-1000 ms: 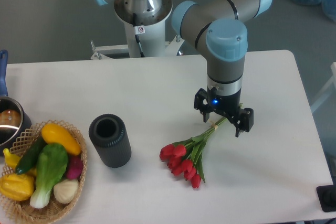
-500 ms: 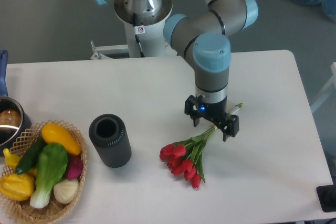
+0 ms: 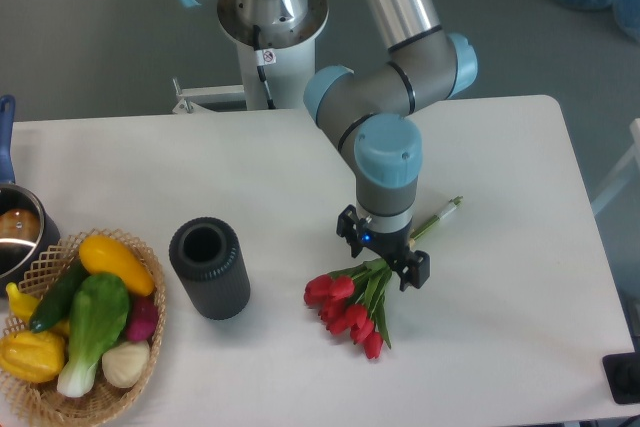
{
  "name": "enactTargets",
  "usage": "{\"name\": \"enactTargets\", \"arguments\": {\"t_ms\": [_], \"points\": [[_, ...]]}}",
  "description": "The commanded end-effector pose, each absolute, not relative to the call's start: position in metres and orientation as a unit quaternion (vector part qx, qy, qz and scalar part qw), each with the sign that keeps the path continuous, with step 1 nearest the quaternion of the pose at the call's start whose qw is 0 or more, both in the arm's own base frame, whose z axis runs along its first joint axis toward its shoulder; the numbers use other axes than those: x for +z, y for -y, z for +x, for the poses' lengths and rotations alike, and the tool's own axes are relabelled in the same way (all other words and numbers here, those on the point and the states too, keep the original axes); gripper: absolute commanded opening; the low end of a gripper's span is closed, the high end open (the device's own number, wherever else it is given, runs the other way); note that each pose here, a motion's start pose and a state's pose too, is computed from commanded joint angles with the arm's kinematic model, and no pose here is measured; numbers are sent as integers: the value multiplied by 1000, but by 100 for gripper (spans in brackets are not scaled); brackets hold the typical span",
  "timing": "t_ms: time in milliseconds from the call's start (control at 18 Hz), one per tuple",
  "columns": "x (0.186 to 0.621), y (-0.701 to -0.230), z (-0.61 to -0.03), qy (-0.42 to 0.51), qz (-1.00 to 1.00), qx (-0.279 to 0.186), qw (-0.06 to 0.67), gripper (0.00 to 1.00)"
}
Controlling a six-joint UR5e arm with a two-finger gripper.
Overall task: Pick up the flowers from the table
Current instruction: 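Move the open gripper down over the green stems of the red tulips, then close the gripper around the tulip stems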
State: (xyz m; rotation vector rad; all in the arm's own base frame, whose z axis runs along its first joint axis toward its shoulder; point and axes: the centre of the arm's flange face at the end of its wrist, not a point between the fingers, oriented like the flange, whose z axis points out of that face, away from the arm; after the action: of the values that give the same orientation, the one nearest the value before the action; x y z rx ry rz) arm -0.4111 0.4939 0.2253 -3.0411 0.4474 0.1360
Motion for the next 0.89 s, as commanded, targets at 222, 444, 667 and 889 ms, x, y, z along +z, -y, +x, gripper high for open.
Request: {"name": "enactTargets", "arguments": {"t_ms": [222,444,667,889], "points": [[212,-496,-409,-136,-990,34,27,100],[202,-501,-404,-118,-992,27,24,98],[201,-499,-401,-117,-993,24,21,0],[223,-499,-402,-117,-992,38,32,0]]}}
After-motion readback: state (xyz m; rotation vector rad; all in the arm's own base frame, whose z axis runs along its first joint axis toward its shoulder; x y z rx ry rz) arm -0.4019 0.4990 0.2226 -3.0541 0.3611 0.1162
